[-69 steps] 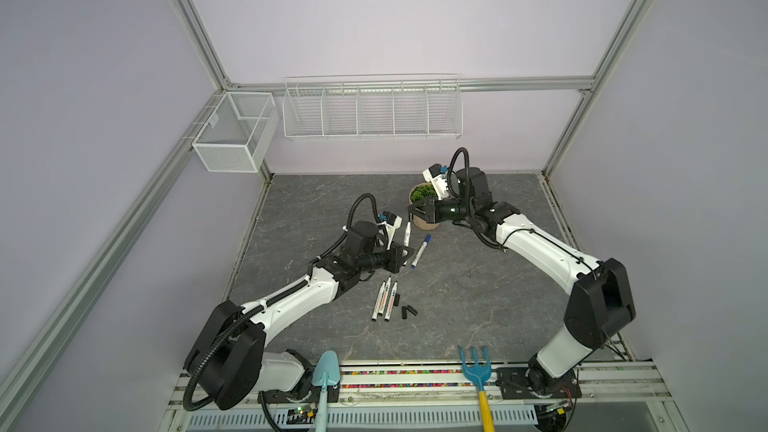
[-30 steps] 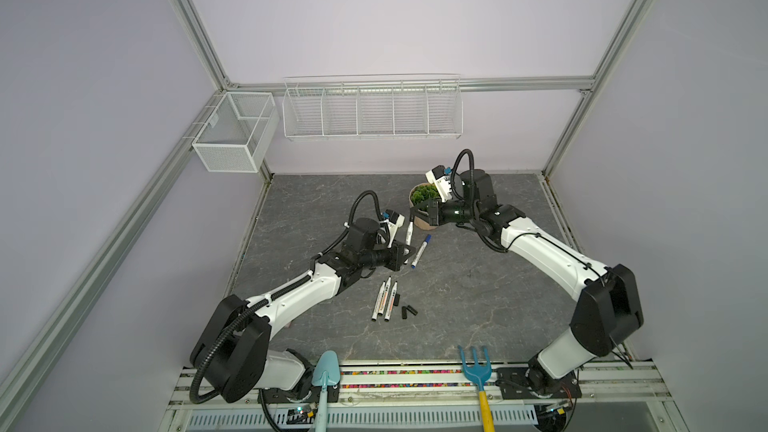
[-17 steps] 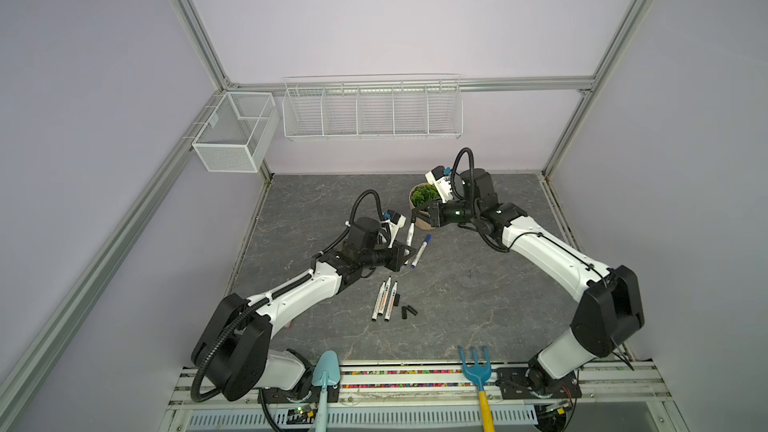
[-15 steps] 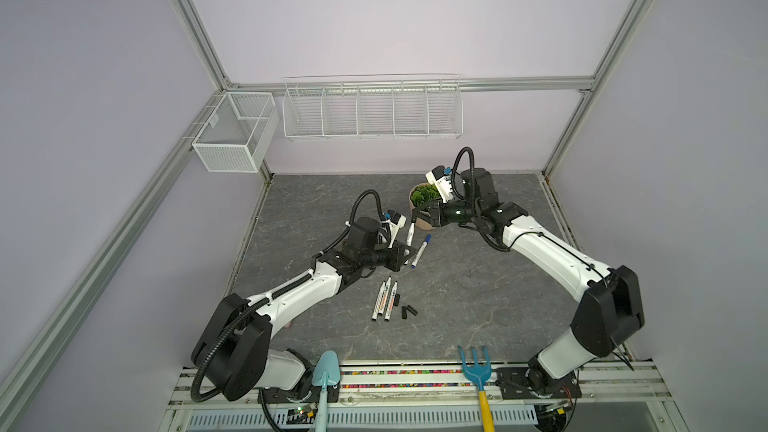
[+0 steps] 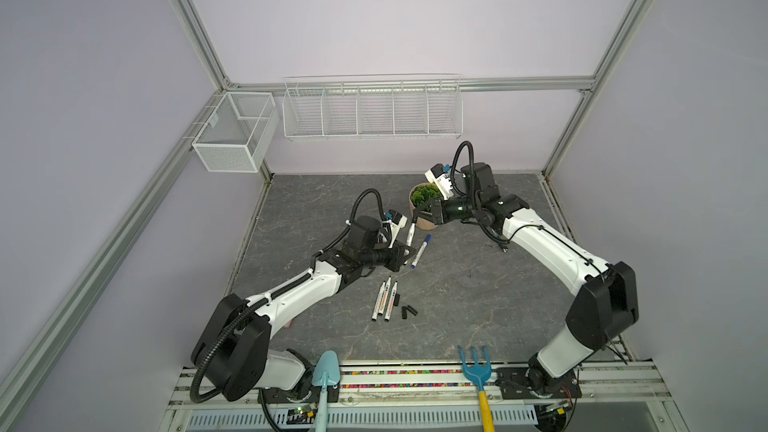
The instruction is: Insert the pens into the pen caps
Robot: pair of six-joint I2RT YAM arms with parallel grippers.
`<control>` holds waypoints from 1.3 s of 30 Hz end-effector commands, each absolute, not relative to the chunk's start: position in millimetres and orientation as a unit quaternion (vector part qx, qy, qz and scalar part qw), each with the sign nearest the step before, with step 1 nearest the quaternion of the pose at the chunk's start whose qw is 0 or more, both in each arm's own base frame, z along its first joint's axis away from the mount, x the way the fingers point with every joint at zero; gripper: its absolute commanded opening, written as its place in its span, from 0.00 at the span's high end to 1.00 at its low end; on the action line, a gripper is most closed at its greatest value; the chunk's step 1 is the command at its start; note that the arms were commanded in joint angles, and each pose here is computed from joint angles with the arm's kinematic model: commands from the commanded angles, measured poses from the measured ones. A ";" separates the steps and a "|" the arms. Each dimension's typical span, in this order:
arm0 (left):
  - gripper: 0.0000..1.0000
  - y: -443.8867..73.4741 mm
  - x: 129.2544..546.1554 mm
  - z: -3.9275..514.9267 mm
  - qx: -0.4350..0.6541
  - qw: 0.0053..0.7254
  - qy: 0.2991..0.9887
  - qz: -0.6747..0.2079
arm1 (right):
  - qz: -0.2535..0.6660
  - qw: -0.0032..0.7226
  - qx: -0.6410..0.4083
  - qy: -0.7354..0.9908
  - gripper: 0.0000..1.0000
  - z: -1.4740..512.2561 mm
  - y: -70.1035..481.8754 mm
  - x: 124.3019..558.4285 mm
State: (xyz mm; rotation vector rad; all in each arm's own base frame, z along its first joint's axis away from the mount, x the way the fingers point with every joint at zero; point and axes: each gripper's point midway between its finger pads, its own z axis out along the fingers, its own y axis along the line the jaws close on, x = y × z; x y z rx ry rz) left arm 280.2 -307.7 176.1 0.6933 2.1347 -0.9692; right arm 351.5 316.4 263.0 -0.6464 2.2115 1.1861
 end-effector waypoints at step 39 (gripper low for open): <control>1.00 -314.7 303.7 213.6 0.266 0.416 0.790 -0.364 | 0.476 0.159 -0.252 0.828 0.93 230.9 313.0 294.5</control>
